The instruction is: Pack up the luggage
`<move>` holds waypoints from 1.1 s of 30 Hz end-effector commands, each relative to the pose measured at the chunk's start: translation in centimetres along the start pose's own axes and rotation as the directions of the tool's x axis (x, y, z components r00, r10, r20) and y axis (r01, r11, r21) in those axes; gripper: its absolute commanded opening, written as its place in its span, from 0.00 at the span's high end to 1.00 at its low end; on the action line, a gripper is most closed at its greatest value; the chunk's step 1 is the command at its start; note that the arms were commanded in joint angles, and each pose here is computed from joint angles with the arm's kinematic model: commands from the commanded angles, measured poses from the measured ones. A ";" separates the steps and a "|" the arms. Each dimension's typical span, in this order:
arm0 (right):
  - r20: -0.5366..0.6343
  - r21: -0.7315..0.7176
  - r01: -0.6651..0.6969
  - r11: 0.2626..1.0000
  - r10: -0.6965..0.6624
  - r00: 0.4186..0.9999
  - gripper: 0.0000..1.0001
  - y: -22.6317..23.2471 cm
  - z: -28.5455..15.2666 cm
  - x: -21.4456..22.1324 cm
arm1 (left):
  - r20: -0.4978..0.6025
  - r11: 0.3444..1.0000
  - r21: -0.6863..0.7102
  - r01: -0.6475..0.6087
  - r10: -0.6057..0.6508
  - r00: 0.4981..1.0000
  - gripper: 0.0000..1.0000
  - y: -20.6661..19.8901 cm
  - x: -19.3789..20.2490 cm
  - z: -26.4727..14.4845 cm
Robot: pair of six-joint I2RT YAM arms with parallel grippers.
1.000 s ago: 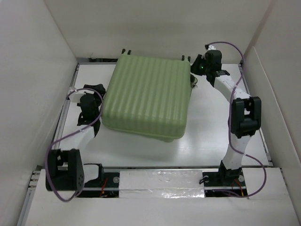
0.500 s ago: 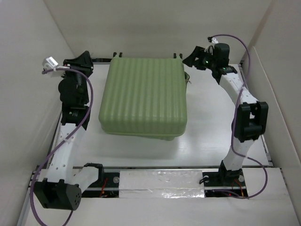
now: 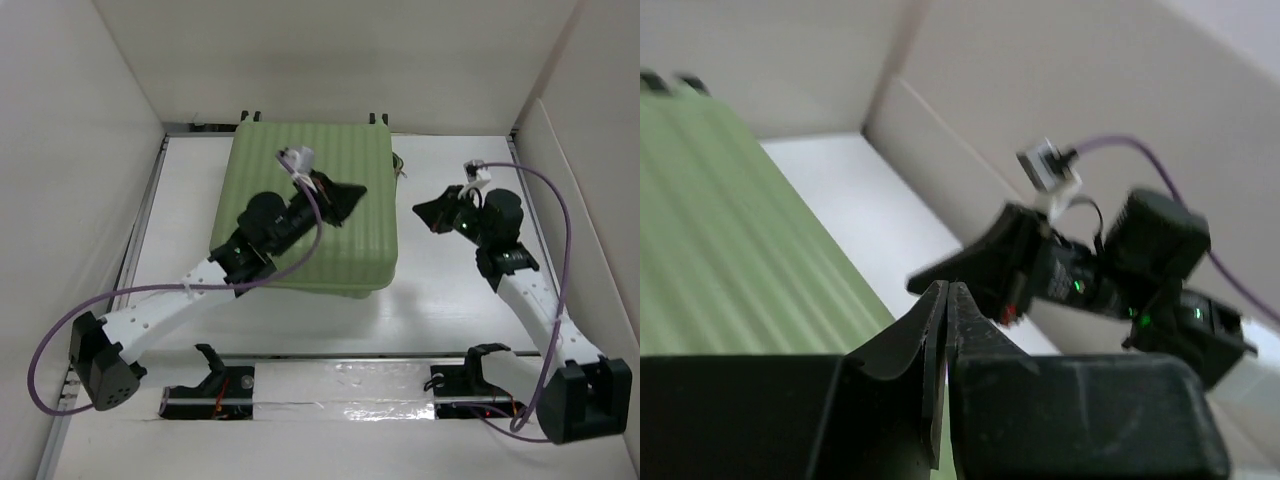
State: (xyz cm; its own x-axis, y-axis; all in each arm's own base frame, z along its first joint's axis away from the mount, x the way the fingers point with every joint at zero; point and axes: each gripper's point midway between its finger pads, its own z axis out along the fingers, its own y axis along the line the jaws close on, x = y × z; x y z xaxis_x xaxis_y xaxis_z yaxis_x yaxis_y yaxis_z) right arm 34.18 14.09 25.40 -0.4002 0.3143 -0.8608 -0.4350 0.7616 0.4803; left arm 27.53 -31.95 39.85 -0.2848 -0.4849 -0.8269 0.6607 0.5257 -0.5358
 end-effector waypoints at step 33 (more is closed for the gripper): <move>-0.248 -0.196 0.065 0.978 -0.114 0.962 0.98 9.7 -3.9 10.2 | -0.009 0.747 -0.619 0.244 -0.318 0.948 0.57 15.2 23.4 -21.7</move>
State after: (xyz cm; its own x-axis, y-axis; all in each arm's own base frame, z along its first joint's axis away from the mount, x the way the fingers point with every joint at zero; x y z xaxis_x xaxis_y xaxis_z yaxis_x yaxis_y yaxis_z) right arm 22.79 19.65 15.25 -0.6325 0.0101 -0.7745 -0.4856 0.7738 0.4067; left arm 14.08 -21.77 7.74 -0.5737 -0.5222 -0.6310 0.0635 0.7398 -0.6699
